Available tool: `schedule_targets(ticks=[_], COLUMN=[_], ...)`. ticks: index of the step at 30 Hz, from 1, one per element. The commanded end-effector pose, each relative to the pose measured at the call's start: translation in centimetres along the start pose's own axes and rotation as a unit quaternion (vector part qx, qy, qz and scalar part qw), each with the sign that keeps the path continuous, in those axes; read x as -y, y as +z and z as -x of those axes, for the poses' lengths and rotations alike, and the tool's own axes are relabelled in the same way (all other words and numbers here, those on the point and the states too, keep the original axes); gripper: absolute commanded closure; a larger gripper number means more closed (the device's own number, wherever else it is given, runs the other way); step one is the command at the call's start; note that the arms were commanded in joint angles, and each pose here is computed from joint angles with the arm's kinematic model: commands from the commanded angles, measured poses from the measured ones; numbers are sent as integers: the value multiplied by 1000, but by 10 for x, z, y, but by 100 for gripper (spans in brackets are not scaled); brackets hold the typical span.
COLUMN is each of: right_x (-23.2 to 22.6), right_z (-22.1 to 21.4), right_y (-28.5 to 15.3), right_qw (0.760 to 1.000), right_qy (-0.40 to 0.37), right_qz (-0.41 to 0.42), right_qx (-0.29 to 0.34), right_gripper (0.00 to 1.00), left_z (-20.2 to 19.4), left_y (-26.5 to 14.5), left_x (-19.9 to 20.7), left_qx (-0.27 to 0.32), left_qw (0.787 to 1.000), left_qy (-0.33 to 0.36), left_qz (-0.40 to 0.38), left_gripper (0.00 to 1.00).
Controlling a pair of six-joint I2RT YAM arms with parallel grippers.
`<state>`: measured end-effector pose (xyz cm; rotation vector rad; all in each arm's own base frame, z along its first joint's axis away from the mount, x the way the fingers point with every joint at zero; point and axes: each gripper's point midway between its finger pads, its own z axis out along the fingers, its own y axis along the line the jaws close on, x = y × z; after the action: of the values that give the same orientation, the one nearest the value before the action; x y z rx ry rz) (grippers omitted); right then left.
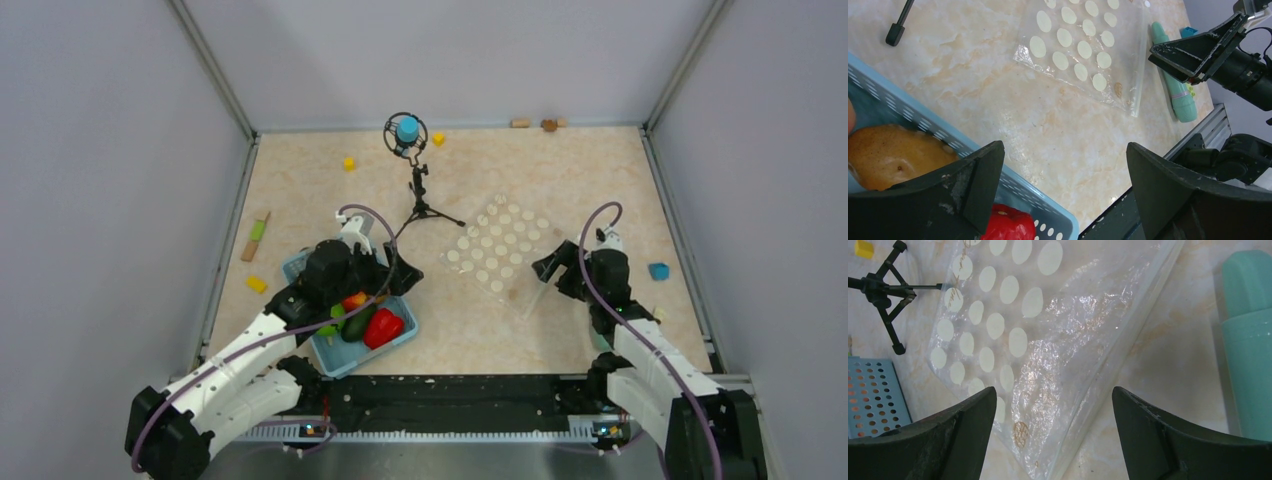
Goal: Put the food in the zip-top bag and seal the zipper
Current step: Pick up the zipper food storage bag at the center of the board.
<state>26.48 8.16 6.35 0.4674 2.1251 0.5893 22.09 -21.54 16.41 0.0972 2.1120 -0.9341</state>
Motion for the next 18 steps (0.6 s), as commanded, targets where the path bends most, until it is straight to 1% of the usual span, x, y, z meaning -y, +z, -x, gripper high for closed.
schedule_targets(ticks=[1, 9, 18], right_x=[-15, -11, -1], right_z=[18, 19, 26], right_y=[6, 15, 25], right_qw=[999, 999, 997], right_qy=[3, 19, 48], right_qz=[31, 25, 2], right_qx=[31, 37, 64], right_gripper=[16, 17, 18], left_z=[5, 2, 2], left_y=[2, 6, 6], left_x=[8, 5, 6], left_qx=[14, 6, 9], left_qw=[999, 1000, 1000], left_qy=[18, 18, 18], left_qz=[-23, -14, -12], left_gripper=[3, 3, 3])
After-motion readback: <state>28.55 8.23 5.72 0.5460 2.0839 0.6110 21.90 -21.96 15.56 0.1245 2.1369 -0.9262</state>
